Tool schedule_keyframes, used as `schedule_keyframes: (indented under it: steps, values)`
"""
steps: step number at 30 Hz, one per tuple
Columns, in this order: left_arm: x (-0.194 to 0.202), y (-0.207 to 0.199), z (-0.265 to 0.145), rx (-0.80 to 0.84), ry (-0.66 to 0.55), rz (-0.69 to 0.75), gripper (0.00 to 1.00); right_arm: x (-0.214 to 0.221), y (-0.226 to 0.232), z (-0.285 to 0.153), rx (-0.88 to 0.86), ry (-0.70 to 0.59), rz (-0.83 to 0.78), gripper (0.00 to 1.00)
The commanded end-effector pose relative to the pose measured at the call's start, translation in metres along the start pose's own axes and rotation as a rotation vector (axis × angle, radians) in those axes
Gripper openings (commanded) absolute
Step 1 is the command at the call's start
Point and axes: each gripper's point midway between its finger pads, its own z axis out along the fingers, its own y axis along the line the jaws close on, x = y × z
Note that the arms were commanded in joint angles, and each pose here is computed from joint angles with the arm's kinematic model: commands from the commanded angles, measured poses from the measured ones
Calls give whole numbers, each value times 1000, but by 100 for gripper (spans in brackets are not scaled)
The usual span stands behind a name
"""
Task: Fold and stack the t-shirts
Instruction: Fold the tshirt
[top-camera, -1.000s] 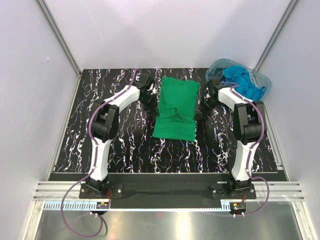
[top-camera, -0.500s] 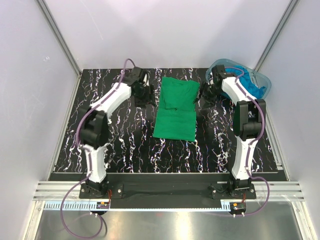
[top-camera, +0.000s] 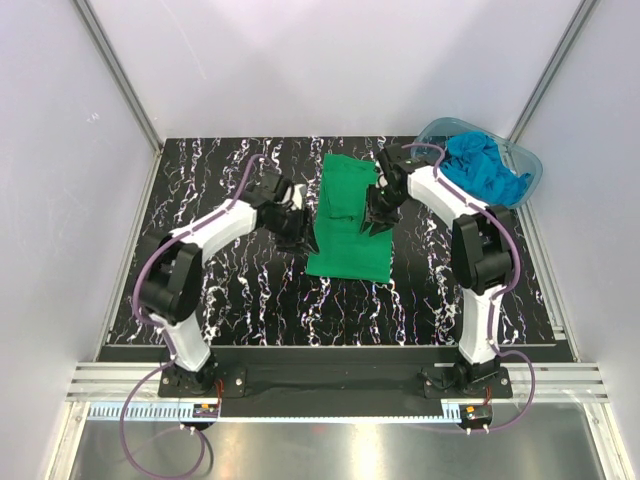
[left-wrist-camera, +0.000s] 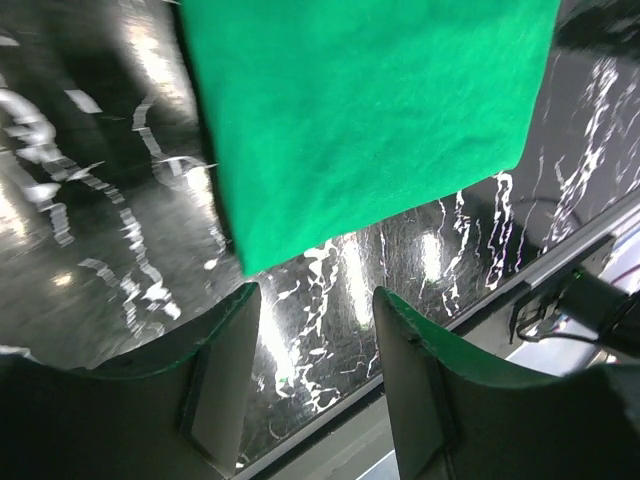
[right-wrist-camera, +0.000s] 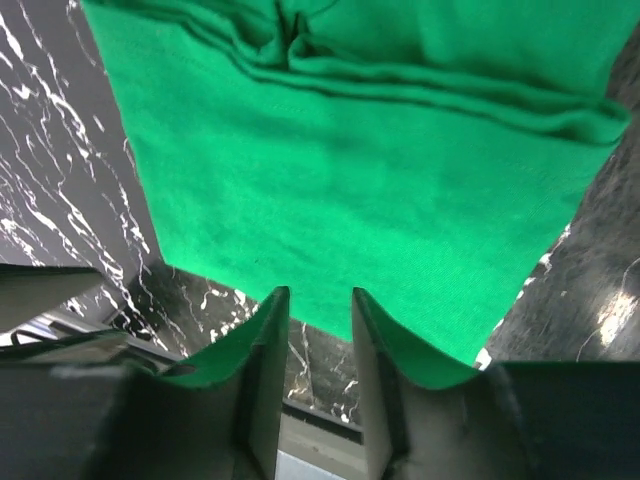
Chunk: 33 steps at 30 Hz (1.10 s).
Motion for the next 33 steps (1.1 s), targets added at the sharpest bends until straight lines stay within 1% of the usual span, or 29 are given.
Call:
schedule_keyframes:
  steps: [1,2,3,4,5,6,7,8,9,10,11,13,14,17,21,26,28,31,32,33]
  values:
    - [-13,-27,5,88,-34,77,52,-6,3,-10,-50,-38,20,34]
    - [-13,-29,8,103,-39,83,51,7,8,-12,-105,1,15,31]
    - [-10,-34,8,141,-29,76,49,13,13,-11,-144,20,6,26]
    - [-9,-36,10,160,-26,72,46,29,9,-5,-164,65,16,17]
    - [-7,-34,16,170,-17,64,45,37,16,-12,-214,77,13,12]
    - [-5,-33,19,173,-5,55,43,41,14,-10,-224,72,11,8]
    - [-2,-32,22,177,12,40,42,58,3,-3,-204,106,31,5]
    - [4,-26,28,163,32,23,41,61,0,-5,-199,90,27,3]
    - [6,-24,31,158,40,14,40,66,-5,-5,-195,92,33,2]
    - [7,-20,33,148,39,7,40,81,-16,2,-177,122,57,2]
    - [10,-15,36,134,47,-2,40,81,-18,1,-183,101,56,2]
    - [17,-1,43,84,61,-20,40,93,-34,8,-161,117,86,1]
    - [20,4,45,67,71,-24,40,93,-38,11,-152,105,88,1]
    - [35,28,57,-9,122,-52,39,98,-58,19,-122,123,122,0]
    - [49,53,62,-85,147,-72,38,99,-75,19,-86,116,140,0]
    - [63,61,55,-106,161,-62,38,104,-86,14,-77,129,161,0]
    - [64,57,48,-96,155,-44,42,107,-88,10,-72,134,158,2]
    - [61,43,28,-74,112,-20,48,112,-86,-3,-68,124,148,4]
    - [58,36,17,-63,84,-10,54,112,-84,-11,-72,109,146,9]
    - [57,31,12,-56,74,-17,56,113,-84,-14,-74,104,146,16]
